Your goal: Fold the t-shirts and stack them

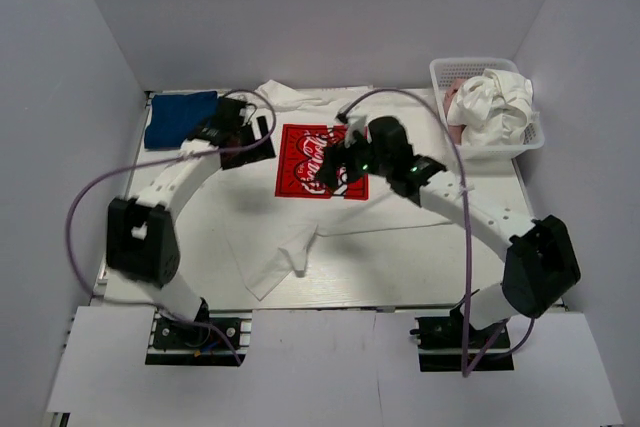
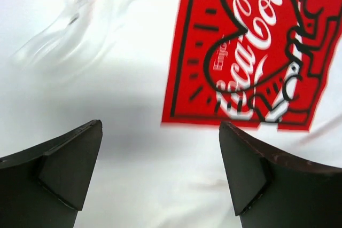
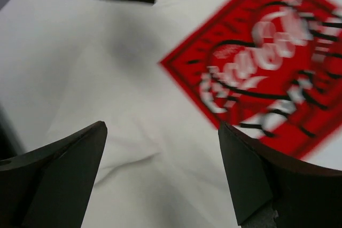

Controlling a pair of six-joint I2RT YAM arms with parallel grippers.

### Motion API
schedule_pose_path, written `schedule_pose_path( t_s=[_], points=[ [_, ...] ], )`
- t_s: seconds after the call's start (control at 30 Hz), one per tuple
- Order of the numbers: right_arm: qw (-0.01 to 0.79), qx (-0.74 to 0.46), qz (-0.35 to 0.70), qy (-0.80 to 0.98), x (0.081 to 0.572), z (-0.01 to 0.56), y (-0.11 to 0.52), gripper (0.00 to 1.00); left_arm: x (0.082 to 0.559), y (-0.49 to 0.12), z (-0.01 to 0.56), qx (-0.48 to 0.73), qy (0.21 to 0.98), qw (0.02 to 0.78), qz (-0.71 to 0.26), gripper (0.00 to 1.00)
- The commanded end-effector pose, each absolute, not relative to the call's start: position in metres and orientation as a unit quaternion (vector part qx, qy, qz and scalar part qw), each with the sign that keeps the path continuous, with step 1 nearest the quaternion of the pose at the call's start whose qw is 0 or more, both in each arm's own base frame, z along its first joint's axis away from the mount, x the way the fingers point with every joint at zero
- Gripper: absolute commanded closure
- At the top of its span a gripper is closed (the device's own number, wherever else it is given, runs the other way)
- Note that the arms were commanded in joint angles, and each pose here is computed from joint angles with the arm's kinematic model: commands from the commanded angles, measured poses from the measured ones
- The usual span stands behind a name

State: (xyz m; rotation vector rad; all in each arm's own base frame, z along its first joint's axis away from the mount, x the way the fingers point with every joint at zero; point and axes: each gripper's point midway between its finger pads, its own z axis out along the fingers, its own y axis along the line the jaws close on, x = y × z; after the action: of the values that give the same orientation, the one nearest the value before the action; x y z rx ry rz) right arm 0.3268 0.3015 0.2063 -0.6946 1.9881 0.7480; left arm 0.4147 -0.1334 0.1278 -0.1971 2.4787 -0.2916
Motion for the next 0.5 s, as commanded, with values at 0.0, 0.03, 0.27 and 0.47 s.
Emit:
schedule_pose_path(
  t_s=[0.0, 0.03, 0.27, 0.47],
  points=[
    [0.362, -0.361, 0.386, 0.768, 0.266, 0.179, 0.355, 0.10, 0.368, -0.096, 0.162, -0.132, 0.918, 0.367, -0.073, 0.00],
    [0.355, -0.369, 0.391, 0.765, 0.260, 0.177, 0.361, 0.10, 0.357, -0.090, 0.164, -0.161, 0.912, 0.371, -0.072, 0.00],
    [0.279, -0.434, 0.401, 0.757, 0.212, 0.137, 0.437, 0.10, 0.281, -0.059, 0.187, -0.284, 0.870, 0.394, -0.086, 0.00],
    [0.213, -0.449, 0.362, 0.789, 0.198, 0.087, 0.448, 0.10, 0.260, -0.038, 0.187, -0.313, 0.860, 0.400, -0.049, 0.00]
  ],
)
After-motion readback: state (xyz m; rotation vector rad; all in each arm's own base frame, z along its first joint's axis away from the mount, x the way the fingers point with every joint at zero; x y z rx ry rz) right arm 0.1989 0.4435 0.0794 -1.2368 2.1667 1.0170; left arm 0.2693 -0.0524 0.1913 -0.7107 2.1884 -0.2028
